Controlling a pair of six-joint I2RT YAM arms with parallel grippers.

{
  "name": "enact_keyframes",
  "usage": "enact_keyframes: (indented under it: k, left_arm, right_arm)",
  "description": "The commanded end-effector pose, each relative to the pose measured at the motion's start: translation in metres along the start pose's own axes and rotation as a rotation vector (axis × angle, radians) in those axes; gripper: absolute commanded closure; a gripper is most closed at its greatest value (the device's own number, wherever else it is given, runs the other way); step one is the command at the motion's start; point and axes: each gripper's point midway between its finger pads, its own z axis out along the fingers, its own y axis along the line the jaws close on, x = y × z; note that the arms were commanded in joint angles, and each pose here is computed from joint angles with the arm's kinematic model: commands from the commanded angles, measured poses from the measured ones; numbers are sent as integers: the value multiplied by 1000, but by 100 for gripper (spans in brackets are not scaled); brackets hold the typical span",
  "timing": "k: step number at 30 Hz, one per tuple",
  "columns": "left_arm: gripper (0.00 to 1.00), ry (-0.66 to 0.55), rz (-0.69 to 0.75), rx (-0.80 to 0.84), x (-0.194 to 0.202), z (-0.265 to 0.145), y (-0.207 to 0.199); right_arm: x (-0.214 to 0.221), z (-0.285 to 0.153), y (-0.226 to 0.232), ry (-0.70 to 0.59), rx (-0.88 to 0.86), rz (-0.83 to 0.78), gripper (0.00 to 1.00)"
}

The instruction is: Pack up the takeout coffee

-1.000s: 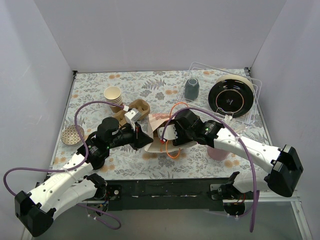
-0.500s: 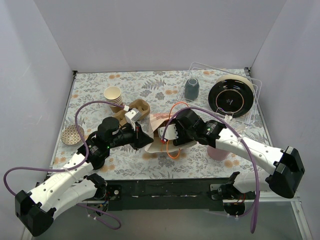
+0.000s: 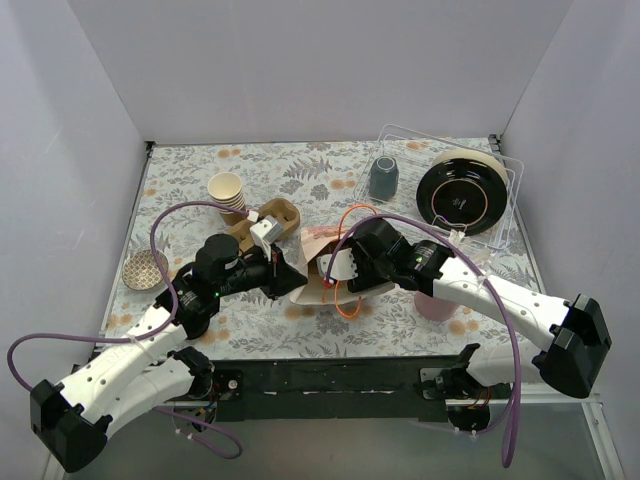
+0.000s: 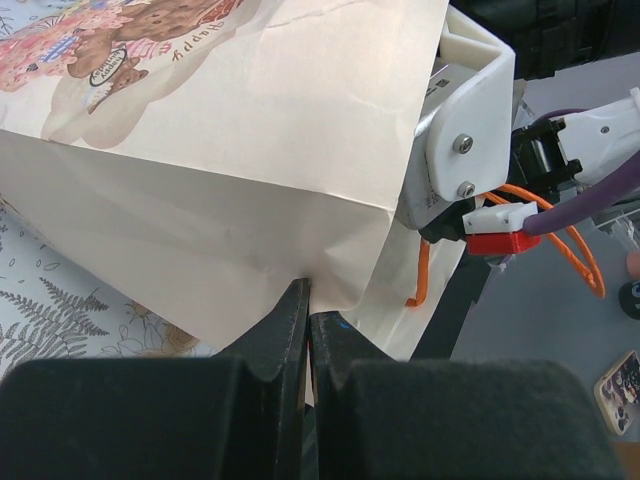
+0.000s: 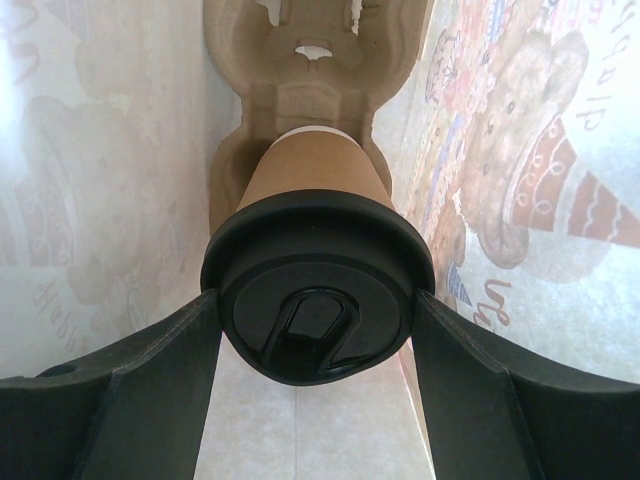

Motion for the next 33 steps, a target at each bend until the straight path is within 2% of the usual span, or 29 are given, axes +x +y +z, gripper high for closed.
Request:
enact_keyframes:
  k: [1, 22, 33]
  left_arm:
    - [100, -7, 10, 16, -9, -3, -8]
    - [100, 26, 40, -43, -14, -2, 1]
    - [100, 36, 63, -136, -19, -4, 15]
  right_arm:
    - [6, -12, -13, 37, 50, -52, 70]
    - [3, -18, -7, 39, -15, -112, 71]
    - [8, -20, -20, 88, 47, -99, 72]
